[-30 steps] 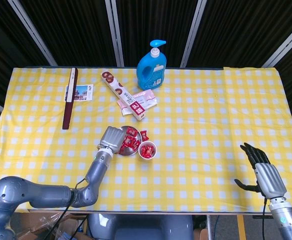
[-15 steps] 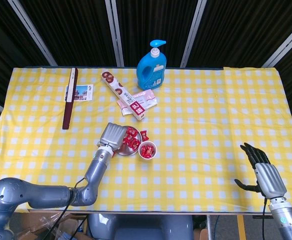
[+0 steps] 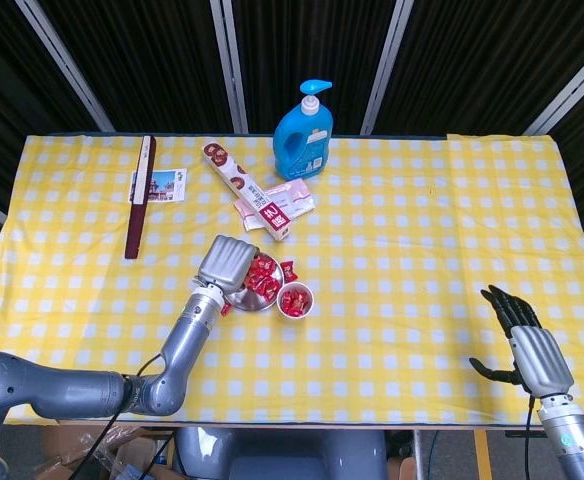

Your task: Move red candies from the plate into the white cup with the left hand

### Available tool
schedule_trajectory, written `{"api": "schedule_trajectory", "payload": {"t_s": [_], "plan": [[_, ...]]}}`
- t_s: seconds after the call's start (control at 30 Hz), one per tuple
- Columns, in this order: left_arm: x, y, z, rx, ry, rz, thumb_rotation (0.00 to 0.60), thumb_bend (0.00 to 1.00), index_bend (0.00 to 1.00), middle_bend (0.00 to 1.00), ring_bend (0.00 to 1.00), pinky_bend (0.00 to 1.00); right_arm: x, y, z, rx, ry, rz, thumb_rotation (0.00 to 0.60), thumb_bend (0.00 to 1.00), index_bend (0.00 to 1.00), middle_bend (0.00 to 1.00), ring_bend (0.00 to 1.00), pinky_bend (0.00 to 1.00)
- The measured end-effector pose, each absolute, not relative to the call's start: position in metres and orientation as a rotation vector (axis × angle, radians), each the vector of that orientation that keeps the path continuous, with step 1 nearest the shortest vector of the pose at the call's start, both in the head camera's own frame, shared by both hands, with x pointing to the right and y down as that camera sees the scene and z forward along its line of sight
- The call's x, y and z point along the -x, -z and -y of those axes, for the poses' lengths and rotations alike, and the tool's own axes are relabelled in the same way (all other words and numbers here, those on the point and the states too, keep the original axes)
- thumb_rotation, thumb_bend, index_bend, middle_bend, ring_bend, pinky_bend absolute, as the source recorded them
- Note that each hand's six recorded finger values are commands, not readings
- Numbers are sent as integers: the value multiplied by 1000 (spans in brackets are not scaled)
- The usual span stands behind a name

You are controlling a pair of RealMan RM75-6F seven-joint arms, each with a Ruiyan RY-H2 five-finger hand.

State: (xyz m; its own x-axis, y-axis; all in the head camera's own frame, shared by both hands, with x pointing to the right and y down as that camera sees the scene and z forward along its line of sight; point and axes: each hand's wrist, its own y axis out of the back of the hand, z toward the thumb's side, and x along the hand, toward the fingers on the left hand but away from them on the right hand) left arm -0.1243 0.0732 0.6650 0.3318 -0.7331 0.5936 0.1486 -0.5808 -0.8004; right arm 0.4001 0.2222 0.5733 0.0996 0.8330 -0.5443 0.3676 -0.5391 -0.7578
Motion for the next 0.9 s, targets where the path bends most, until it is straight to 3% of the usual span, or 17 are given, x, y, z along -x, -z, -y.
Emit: {"api": "schedule_trajectory", "payload": {"t_s": [0.23, 0.5, 0.9], "plan": [[101, -637, -74, 1818, 1267, -529, 600, 421, 555, 662, 816, 892, -400, -574, -222, 1951, -1434, 1174, 600, 278, 0, 0, 0, 0], [66, -628, -95, 1886, 1174, -483, 600, 420, 554, 661, 816, 892, -400, -573, -222, 1953, -1432, 1179, 600, 278, 0, 0, 0, 0], [53, -646, -113, 1902, 1196, -427, 600, 410, 531, 640, 816, 892, -400, -572, -222, 1962, -1426, 1182, 600, 278, 0, 0, 0, 0]]}}
